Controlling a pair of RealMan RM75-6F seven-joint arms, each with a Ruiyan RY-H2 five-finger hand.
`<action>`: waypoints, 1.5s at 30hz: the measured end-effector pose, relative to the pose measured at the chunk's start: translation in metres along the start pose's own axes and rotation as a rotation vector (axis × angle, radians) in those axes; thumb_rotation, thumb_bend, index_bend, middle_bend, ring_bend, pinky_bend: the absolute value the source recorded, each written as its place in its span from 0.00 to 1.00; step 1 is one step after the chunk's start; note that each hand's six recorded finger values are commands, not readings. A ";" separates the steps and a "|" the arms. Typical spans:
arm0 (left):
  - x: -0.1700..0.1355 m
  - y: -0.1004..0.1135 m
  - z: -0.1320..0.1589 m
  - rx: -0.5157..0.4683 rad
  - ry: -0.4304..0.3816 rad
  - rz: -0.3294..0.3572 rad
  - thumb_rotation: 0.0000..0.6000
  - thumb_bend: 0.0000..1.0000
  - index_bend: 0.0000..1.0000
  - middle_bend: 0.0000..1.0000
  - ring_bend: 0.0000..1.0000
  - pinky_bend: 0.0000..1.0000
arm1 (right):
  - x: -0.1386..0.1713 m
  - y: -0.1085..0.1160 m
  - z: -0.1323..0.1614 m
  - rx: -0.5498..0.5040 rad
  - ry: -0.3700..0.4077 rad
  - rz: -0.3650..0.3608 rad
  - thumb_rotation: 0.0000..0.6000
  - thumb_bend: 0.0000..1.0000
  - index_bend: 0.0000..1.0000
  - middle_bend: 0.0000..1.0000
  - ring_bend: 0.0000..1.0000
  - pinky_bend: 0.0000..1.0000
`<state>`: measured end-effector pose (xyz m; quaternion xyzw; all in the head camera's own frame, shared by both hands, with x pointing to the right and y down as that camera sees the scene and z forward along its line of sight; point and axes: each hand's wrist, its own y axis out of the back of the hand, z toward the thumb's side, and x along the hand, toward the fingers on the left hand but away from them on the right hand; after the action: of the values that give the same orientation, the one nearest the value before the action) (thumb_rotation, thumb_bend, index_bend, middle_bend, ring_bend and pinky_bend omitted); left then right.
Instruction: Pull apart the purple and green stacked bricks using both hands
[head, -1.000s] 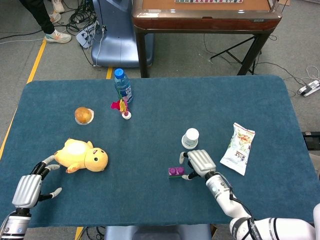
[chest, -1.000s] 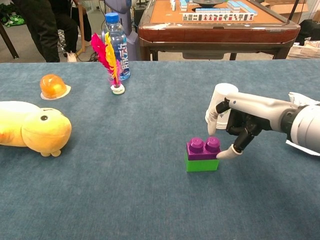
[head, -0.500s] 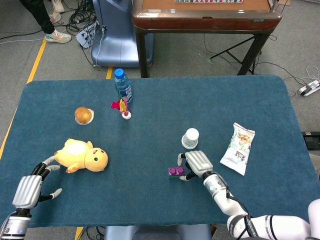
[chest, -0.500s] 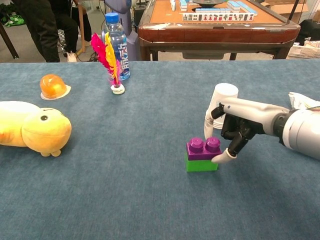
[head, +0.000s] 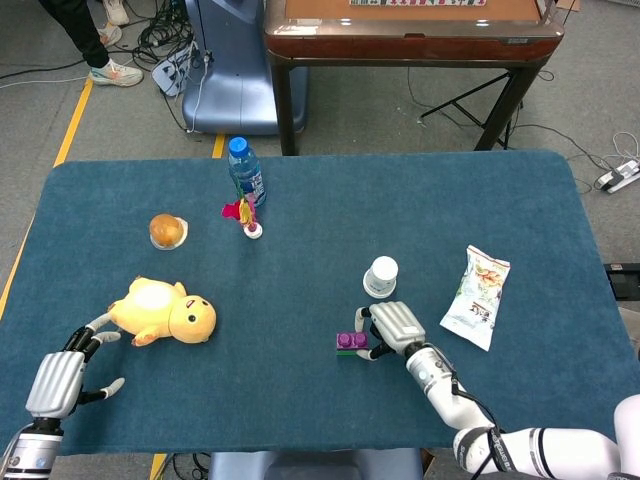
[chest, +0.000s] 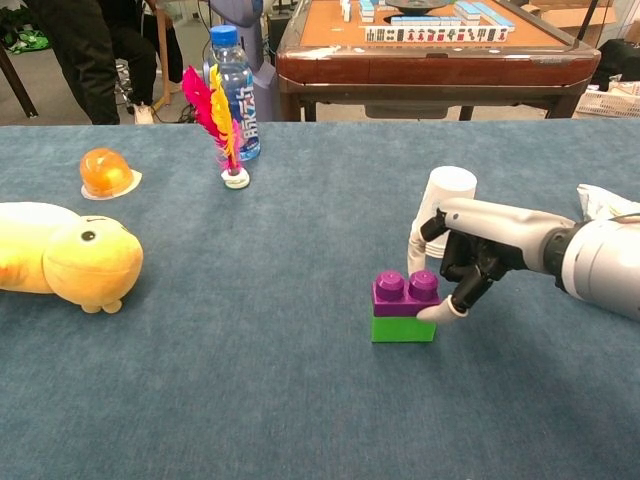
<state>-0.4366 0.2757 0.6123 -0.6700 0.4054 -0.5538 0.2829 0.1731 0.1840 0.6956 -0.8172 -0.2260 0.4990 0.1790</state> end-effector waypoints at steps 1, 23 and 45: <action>0.000 0.000 0.000 0.000 0.000 0.000 1.00 0.15 0.36 0.13 0.17 0.53 | 0.000 0.000 0.000 -0.002 0.000 0.000 1.00 0.40 0.53 1.00 1.00 1.00; 0.019 0.015 0.031 -0.125 -0.060 0.028 1.00 0.15 0.21 0.36 0.56 0.85 | 0.011 0.041 0.011 -0.035 0.061 -0.100 1.00 0.51 0.60 1.00 1.00 1.00; 0.101 0.081 0.163 -0.527 -0.249 -0.080 1.00 0.12 0.41 1.00 1.00 1.00 | 0.034 0.146 0.067 -0.030 0.189 -0.229 1.00 0.55 0.62 1.00 1.00 1.00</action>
<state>-0.2912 0.1369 0.5604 -0.7986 0.4709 -0.3537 0.1246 0.1541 0.0854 0.5655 -0.8320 -0.3074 0.3927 0.2429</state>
